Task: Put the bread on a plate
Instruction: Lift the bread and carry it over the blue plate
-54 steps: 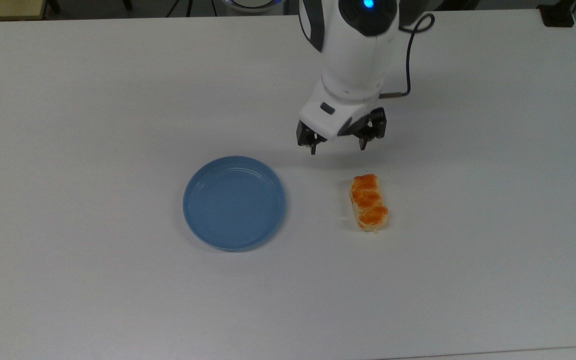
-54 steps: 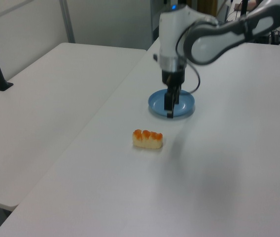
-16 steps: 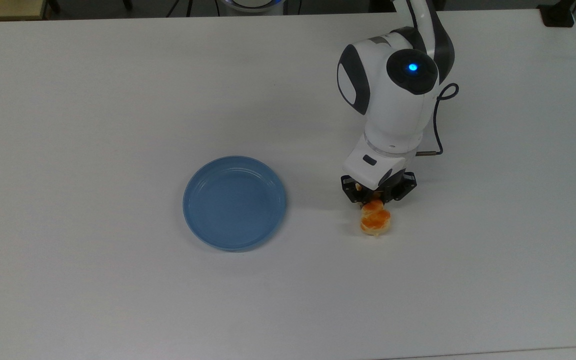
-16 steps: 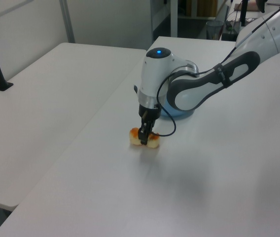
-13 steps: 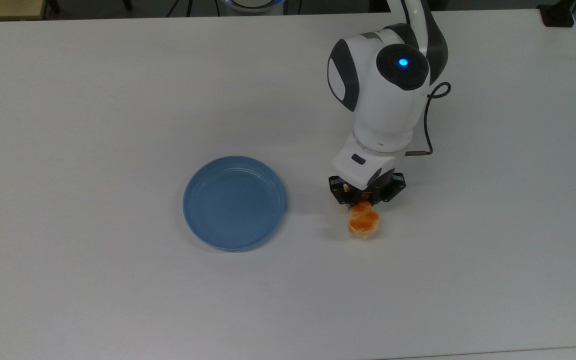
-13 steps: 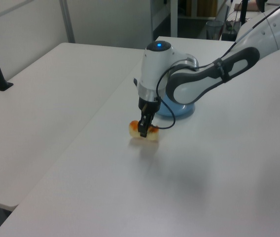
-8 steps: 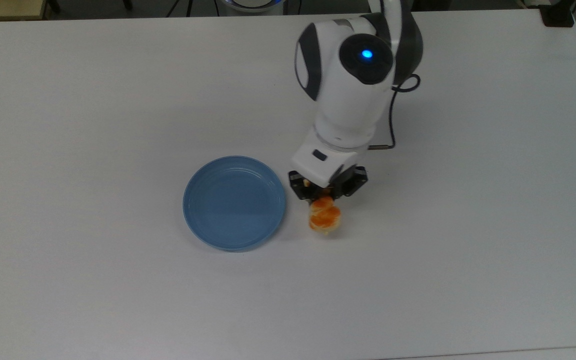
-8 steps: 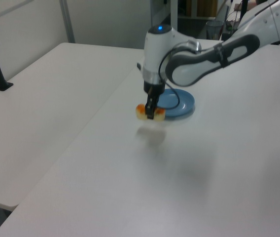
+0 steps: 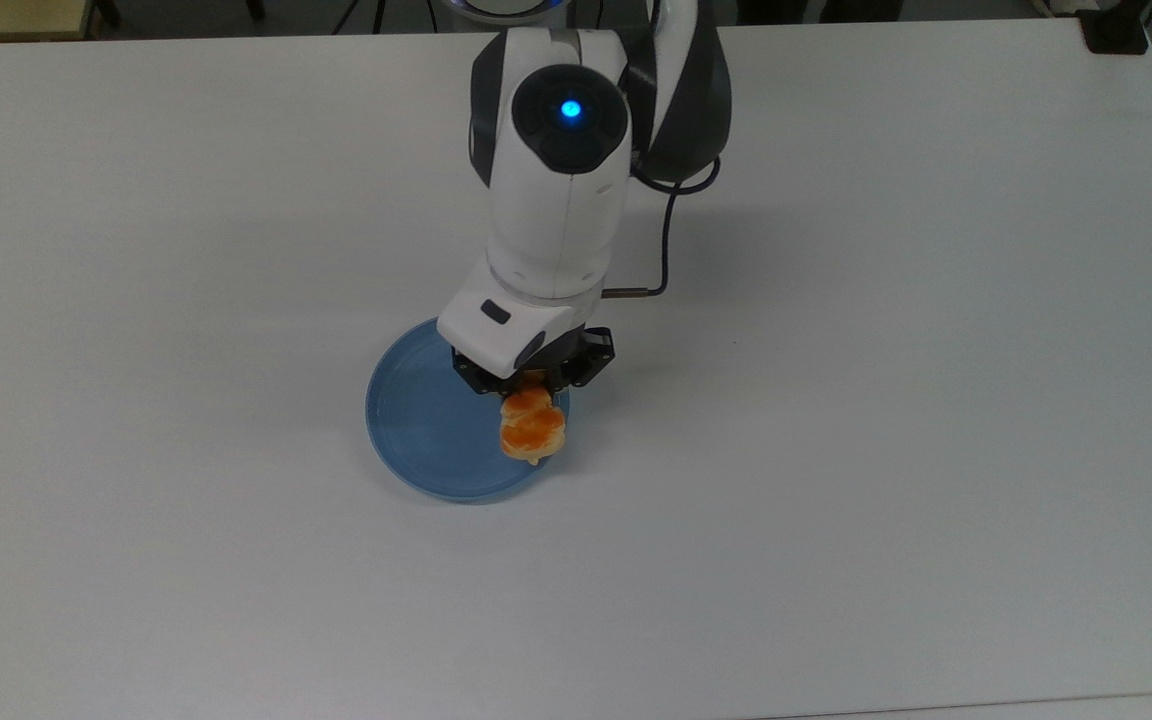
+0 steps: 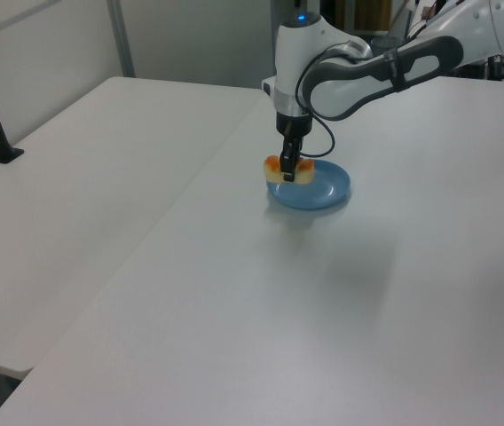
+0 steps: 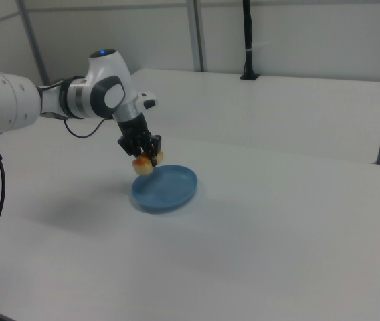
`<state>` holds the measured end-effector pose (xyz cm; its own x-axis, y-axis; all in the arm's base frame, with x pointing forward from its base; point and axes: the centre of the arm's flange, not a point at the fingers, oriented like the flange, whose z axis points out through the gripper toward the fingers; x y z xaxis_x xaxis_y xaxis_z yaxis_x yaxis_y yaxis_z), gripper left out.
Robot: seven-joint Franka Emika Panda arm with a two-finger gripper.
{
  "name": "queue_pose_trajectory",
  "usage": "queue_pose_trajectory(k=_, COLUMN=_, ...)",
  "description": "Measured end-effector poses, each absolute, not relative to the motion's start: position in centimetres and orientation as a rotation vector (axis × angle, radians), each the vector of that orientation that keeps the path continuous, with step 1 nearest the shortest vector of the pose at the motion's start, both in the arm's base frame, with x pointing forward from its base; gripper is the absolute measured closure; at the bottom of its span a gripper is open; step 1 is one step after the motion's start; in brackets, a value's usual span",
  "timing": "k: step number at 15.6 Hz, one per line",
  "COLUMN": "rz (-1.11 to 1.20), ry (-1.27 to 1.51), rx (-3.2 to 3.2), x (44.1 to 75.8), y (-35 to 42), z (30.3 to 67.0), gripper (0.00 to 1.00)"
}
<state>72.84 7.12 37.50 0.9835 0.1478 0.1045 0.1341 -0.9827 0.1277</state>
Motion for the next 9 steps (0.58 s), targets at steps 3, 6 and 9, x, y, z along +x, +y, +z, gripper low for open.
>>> queue_pose_trajectory(k=3, rz=0.136, ry=0.193, rx=3.009, x=72.6, y=5.7, z=36.3, gripper=0.63)
queue_pose_trajectory(k=6, rz=0.158, ry=0.163, rx=3.007, x=72.7, y=4.0, z=35.7, gripper=0.62)
queue_pose_trajectory(k=9, rz=0.196, ry=0.143, rx=2.997, x=72.9, y=2.6, z=35.0, gripper=0.6)
